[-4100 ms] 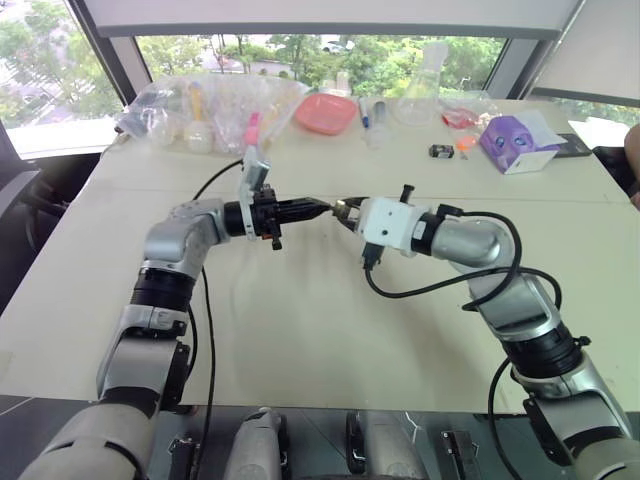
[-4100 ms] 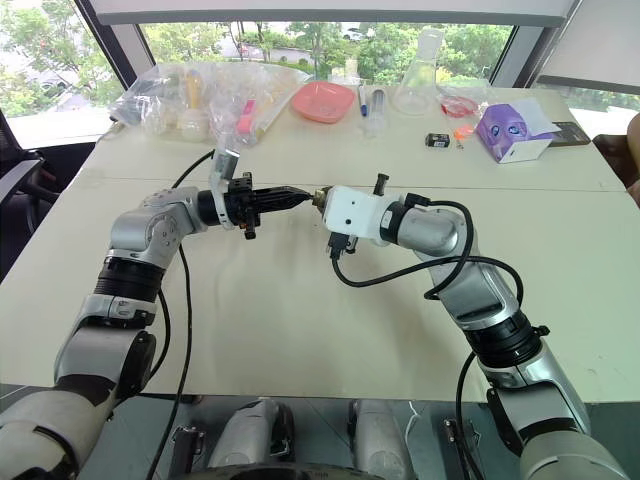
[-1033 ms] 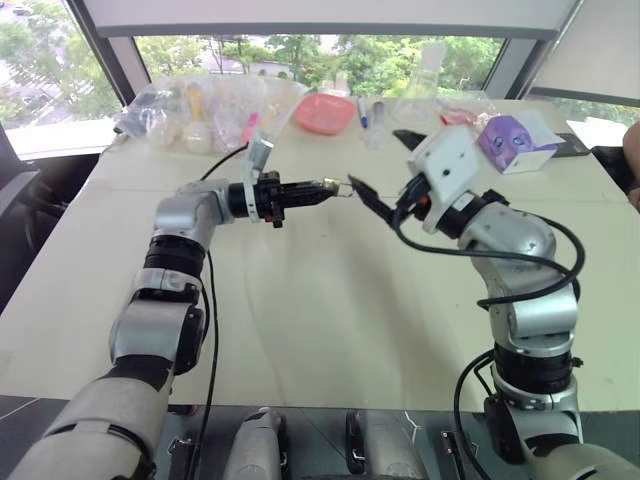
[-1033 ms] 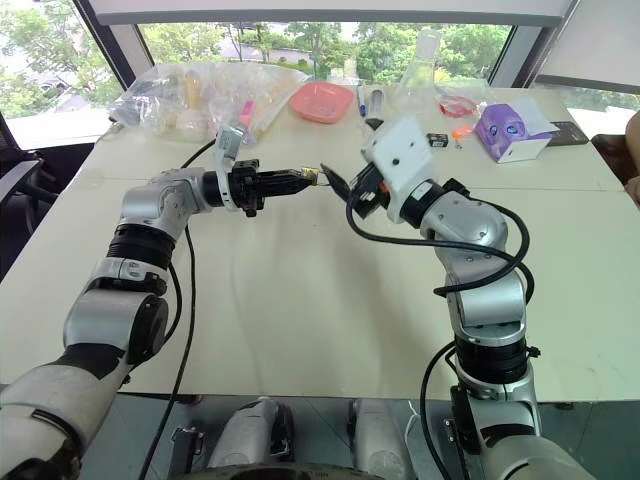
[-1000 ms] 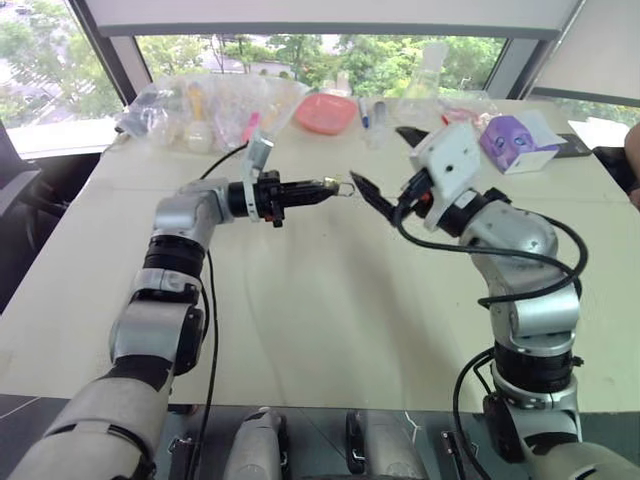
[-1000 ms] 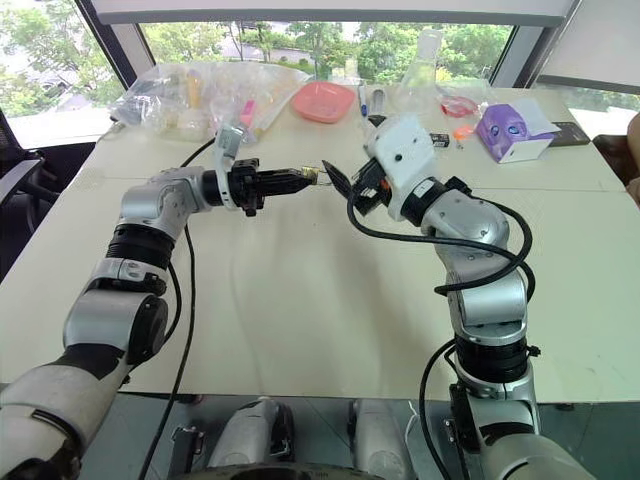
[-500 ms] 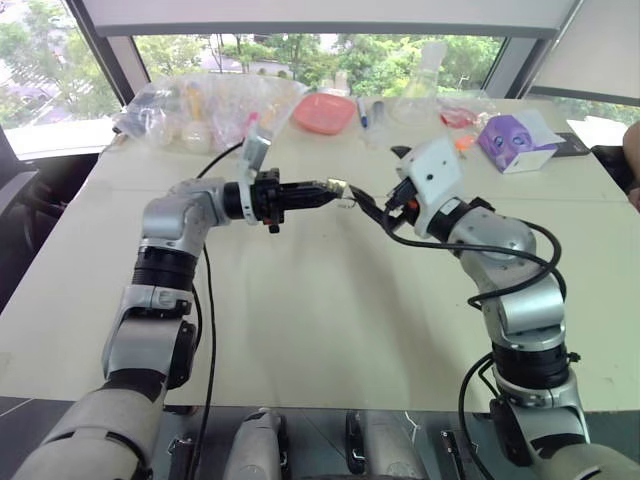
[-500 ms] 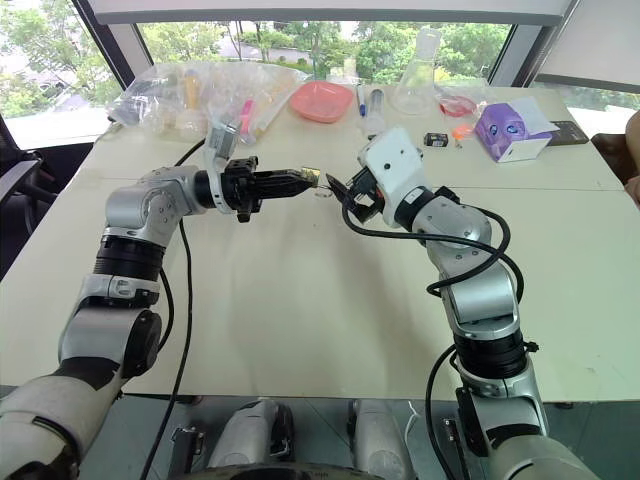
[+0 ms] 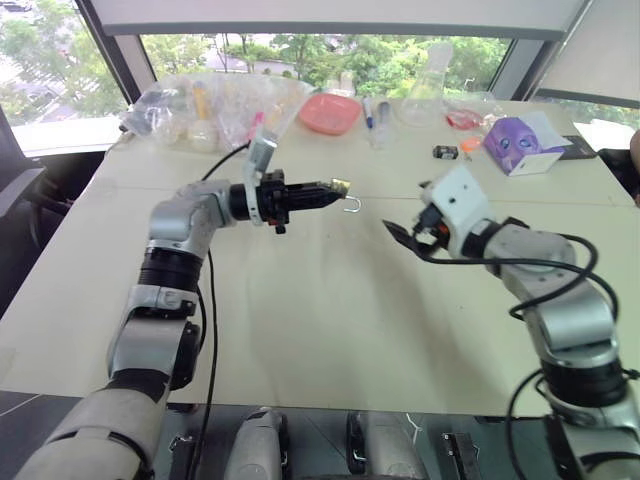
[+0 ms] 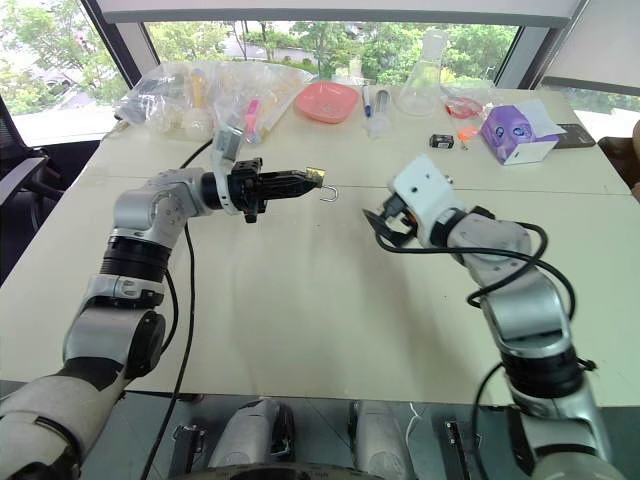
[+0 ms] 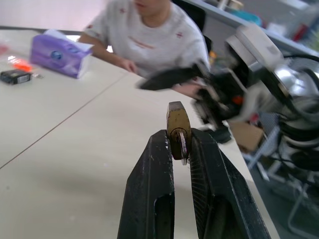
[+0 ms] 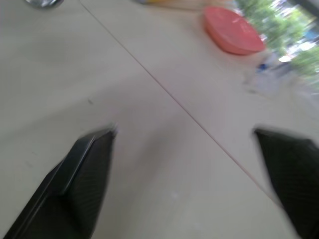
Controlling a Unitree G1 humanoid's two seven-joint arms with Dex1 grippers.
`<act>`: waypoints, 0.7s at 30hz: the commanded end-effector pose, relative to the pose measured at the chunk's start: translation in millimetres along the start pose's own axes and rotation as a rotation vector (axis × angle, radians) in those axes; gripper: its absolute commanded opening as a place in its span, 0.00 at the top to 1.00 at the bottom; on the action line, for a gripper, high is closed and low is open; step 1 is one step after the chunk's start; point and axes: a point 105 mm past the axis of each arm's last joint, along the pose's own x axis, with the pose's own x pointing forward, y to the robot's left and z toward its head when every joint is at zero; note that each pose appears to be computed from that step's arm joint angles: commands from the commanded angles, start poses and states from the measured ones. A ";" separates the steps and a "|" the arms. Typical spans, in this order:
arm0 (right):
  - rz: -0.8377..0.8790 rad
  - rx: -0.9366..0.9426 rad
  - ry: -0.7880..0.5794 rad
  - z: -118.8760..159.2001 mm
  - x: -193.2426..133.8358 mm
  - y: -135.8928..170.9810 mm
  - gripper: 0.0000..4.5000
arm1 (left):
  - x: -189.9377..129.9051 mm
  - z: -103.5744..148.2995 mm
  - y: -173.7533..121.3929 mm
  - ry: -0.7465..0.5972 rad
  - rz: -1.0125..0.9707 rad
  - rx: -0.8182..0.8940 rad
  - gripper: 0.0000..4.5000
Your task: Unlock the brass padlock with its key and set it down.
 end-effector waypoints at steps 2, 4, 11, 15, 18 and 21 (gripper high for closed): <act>0.082 -0.024 0.043 3.2 -22.4 18.0 0.01 | 30.1 -32.8 12.3 0.084 0.071 -0.113 1.00; 0.064 -0.002 0.068 1.3 -23.3 17.0 0.01 | 39.0 -51.7 17.2 0.129 0.104 -0.166 1.00; -0.004 0.037 0.104 -2.4 -20.8 11.7 0.01 | 62.9 -80.6 20.8 0.148 0.146 -0.358 1.00; -0.019 0.046 0.103 -1.9 -19.1 11.9 0.00 | 64.9 -81.9 19.6 0.149 0.133 -0.393 0.72; -0.026 0.049 0.104 -2.4 -18.2 12.0 0.00 | 61.9 -81.1 21.0 0.155 0.135 -0.392 0.36; -0.030 0.052 0.106 -3.9 -17.1 12.1 0.00 | 49.2 -91.2 33.0 0.239 0.228 -0.320 0.03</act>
